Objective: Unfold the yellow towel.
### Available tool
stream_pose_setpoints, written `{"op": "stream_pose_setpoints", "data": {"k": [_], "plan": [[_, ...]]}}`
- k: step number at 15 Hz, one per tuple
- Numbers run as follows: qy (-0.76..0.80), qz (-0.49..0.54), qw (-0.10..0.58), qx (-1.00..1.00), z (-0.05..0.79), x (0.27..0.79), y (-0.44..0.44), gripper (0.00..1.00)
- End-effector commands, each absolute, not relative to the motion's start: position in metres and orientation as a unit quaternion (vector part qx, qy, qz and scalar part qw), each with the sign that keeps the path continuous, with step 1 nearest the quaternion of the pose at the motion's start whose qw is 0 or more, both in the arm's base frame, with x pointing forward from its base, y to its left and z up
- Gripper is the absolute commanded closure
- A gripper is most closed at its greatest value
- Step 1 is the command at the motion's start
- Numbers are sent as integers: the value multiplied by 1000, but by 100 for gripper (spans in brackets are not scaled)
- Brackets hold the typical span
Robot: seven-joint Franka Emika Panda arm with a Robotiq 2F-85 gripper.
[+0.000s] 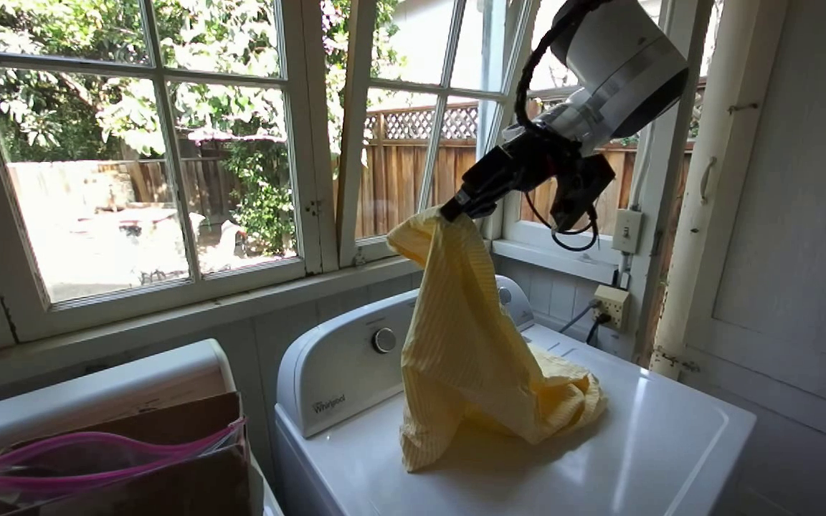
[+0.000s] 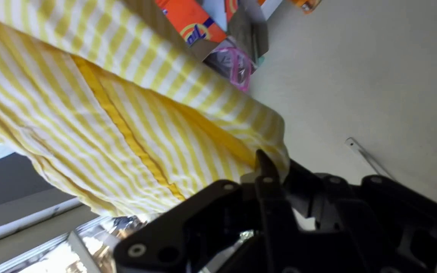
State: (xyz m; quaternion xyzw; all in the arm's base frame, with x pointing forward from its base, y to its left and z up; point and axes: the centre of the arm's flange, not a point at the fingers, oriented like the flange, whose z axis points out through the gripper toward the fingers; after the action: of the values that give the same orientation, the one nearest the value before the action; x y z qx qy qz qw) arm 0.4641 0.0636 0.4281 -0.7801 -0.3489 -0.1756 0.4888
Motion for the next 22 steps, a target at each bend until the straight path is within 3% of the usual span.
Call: {"op": "stream_pose_setpoints", "data": {"k": [1,6,7,8,12,16,18,22], "plan": [[-385,-102,538,-743,404,446,94,98],[-399,-3,580,-711,380,432,101,98],[-400,7,577,-712,376,431,100,68],[-398,6,576,-714,373,431,97,68],[-382,-96,526,-754,395,456,72,38],[-379,-128,430,-810,409,473,38,8],[-382,-125,380,-833,402,471,29,0],[-376,-148,276,-872,375,473,5,0]]}}
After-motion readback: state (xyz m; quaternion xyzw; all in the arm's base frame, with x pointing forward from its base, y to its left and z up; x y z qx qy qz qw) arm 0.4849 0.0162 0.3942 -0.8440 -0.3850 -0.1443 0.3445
